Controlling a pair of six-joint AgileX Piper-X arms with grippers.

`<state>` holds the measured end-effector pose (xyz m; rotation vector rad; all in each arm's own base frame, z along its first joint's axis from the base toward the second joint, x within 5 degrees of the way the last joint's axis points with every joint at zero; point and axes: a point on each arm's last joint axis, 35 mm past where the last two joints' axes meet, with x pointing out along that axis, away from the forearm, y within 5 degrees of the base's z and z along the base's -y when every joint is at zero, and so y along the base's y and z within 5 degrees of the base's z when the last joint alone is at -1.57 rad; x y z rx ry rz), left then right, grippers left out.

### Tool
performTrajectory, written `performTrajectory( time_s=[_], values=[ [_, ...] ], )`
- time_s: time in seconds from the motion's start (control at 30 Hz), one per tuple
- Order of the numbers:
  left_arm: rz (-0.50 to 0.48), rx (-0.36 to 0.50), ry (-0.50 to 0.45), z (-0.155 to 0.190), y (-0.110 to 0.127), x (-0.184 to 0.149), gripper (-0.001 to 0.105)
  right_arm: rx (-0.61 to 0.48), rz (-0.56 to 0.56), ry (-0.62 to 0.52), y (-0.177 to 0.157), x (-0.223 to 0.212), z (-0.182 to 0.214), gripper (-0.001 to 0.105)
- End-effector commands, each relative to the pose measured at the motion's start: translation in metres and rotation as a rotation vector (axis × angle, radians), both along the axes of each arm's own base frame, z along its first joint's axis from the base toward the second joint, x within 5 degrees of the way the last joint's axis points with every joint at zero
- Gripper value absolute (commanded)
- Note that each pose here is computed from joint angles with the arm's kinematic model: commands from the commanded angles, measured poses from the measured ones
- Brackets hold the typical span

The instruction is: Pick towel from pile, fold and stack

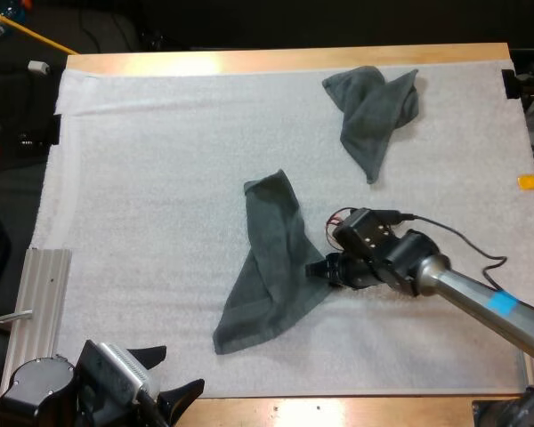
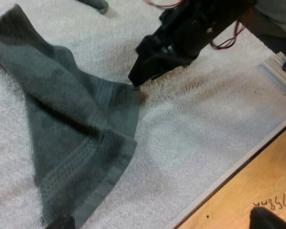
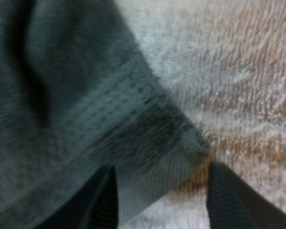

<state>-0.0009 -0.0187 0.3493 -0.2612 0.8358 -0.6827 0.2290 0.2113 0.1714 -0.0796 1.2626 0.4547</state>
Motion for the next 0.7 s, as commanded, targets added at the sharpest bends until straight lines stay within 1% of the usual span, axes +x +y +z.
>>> performTrajectory(
  time_s=[0.0, 0.17, 0.23, 0.37, 0.4, 0.47, 0.53, 0.6, 0.67],
  values=[
    [0.001, -0.001, 0.017, 0.0, 0.0, -0.001, 0.069, 0.008, -0.016, 0.012, 0.001, 0.001, -0.004, 0.04],
    [0.001, 0.001, 0.026, 0.0, 0.0, -0.002, 0.069, -0.028, -0.046, 0.06, 0.0, 0.005, -0.022, 0.041],
    [0.001, 0.001, 0.026, 0.0, 0.0, -0.002, 0.069, -0.031, -0.074, 0.07, -0.003, 0.008, -0.026, 0.04],
    [0.001, 0.001, 0.026, 0.0, 0.0, -0.002, 0.069, -0.016, -0.105, 0.059, -0.007, 0.015, -0.026, 0.039],
    [0.0, 0.002, 0.025, 0.0, 0.0, -0.002, 0.069, -0.007, -0.112, 0.056, -0.008, 0.017, -0.026, 0.037],
    [-0.001, 0.003, 0.024, 0.0, 0.0, -0.002, 0.069, 0.008, -0.128, 0.063, -0.009, 0.018, -0.026, 0.029],
    [-0.002, 0.003, 0.023, 0.0, 0.0, -0.002, 0.069, 0.023, -0.127, 0.071, -0.008, 0.018, -0.025, 0.018],
    [-0.003, 0.005, 0.021, 0.0, 0.0, -0.002, 0.069, 0.04, -0.119, 0.085, -0.007, 0.018, -0.025, 0.013],
    [-0.003, 0.004, 0.02, 0.0, 0.0, -0.002, 0.069, 0.041, -0.118, 0.086, -0.007, 0.018, -0.025, 0.015]
  ],
)
